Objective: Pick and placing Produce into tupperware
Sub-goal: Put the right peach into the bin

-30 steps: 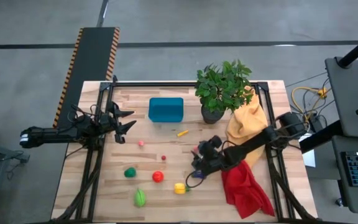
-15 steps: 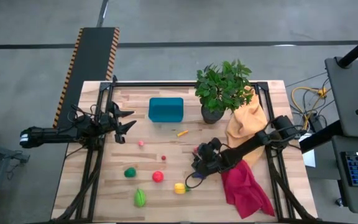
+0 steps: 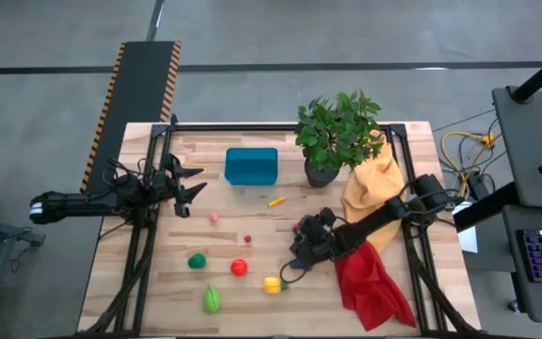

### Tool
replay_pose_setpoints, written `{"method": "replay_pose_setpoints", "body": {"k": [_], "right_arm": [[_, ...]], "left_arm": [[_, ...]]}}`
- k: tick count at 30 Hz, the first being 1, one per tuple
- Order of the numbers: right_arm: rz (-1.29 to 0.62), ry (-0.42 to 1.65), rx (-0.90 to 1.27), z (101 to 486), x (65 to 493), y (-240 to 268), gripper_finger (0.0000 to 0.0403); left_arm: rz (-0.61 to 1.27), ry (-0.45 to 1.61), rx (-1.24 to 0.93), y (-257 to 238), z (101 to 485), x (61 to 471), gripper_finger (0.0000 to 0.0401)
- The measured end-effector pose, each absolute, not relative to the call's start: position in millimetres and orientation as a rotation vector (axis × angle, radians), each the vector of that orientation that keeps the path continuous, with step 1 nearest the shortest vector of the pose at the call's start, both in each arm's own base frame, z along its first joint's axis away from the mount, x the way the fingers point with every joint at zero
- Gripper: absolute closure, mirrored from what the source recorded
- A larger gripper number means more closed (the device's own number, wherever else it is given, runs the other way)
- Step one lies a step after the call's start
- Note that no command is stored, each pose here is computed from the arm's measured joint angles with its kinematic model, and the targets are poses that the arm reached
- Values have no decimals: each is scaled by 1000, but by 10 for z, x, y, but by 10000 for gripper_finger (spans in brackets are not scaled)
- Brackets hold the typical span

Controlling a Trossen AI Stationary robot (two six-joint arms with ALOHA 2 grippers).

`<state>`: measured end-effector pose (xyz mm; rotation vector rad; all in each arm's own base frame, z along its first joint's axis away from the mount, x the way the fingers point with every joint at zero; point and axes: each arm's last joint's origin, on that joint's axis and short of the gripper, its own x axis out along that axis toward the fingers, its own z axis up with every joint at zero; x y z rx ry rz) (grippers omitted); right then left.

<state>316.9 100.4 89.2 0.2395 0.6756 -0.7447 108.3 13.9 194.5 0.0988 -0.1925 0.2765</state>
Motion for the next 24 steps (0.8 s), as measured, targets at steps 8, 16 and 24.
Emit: {"method": "replay_pose_setpoints", "body": {"k": [8,16,24], "right_arm": [[-755,674,244,895,3183,970,241],[-745,672,235,930,3221,980,318],[-693,650,197,1091,3383,1045,351]], "left_arm": [[276,-189,99,139,1942,1085,214],[276,-180,100,140,1934,1093,214],[276,-172,100,141,1927,1101,214]]}}
